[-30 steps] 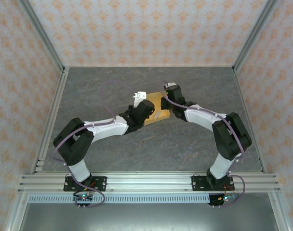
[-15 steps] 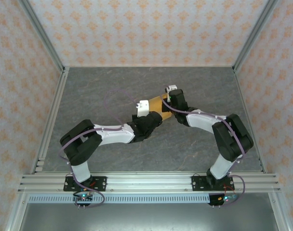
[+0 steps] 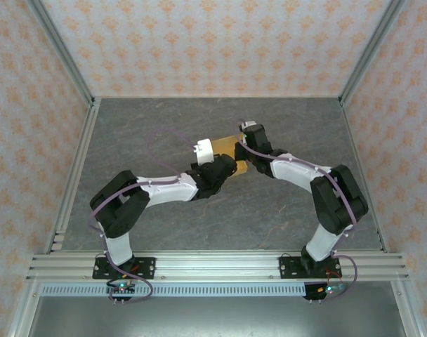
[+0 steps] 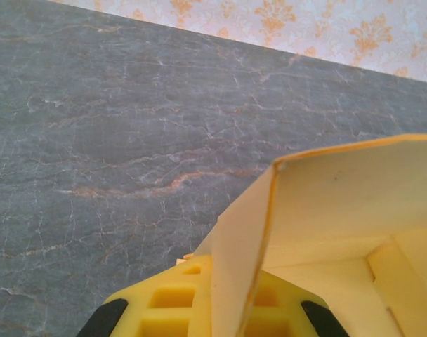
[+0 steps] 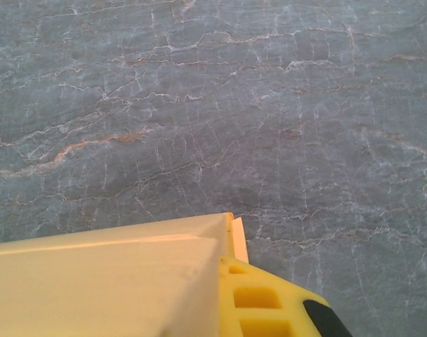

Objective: Fold the paper box

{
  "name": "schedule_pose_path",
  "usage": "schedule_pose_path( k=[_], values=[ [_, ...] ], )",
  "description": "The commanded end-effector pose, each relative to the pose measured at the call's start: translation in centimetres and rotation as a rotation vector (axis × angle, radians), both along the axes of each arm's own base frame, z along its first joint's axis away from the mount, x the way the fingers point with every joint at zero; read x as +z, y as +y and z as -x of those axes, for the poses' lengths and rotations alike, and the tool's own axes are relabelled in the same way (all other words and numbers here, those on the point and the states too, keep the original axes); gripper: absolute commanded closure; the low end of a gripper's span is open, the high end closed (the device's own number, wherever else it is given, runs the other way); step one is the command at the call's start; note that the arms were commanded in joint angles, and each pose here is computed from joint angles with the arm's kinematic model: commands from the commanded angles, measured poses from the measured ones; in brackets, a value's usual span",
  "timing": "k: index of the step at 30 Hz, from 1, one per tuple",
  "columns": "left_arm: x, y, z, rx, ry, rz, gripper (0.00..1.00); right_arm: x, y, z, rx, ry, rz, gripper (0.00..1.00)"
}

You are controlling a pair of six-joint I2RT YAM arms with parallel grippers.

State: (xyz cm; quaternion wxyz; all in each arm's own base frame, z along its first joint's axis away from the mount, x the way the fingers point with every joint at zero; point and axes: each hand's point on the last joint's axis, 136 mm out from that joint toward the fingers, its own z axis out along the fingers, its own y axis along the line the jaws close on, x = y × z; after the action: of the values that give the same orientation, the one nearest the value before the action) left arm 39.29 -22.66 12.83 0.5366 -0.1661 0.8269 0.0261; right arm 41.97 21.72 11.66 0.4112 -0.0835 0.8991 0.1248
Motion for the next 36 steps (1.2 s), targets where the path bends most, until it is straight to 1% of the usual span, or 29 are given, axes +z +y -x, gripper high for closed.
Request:
schedule_pose_path(
  k=[1, 5, 12, 19, 24, 27, 30, 34, 35, 36],
  values=[
    [0.7, 1.5, -0.4, 0.112, -0.037, 0.014, 1.0, -0.4, -0.9, 1.4, -0.107, 0.062, -0.021, 1.0],
    [-0.1, 1.6, -0.3, 0.128, -0.033, 0.02, 1.0, -0.4, -0.5, 1.7, -0.127, 0.046, -0.052, 1.0],
    [-2.0, 2.4, 1.3, 0.122, -0.083, 0.039, 1.0, -1.5, -1.0, 2.5, -0.082, -0.03, -0.005, 1.0],
    [-4.0, 2.7, 3.4, 0.105, -0.083, -0.08, 1.0, -3.3, -1.1, 3.5, -0.041, -0.055, 0.003, 1.0],
    [-5.7, 3.5, 4.6, 0.109, -0.076, -0.106, 1.0, -4.9, -1.8, 4.4, -0.055, -0.064, -0.004, 1.0],
    [-6.3, 3.6, 5.1, 0.104, -0.066, -0.146, 1.0, -5.7, -2.3, 5.0, -0.069, -0.08, -0.006, 1.0],
    [-6.6, 3.5, 5.6, 0.1, -0.063, -0.192, 0.95, -6.2, -2.6, 5.2, -0.07, -0.084, 0.01, 1.0],
    [-7.3, 3.6, 6.4, 0.081, -0.048, -0.211, 0.9, -6.7, -3.0, 5.5, -0.074, -0.083, 0.013, 1.0],
    [-7.5, 3.6, 6.6, 0.074, -0.038, -0.216, 0.85, -6.9, -3.2, 5.6, -0.083, -0.085, 0.013, 1.0],
    [-7.6, 3.7, 6.9, 0.066, -0.031, -0.219, 0.82, -7.2, -3.4, 5.7, -0.091, -0.084, 0.014, 1.0]
  ],
)
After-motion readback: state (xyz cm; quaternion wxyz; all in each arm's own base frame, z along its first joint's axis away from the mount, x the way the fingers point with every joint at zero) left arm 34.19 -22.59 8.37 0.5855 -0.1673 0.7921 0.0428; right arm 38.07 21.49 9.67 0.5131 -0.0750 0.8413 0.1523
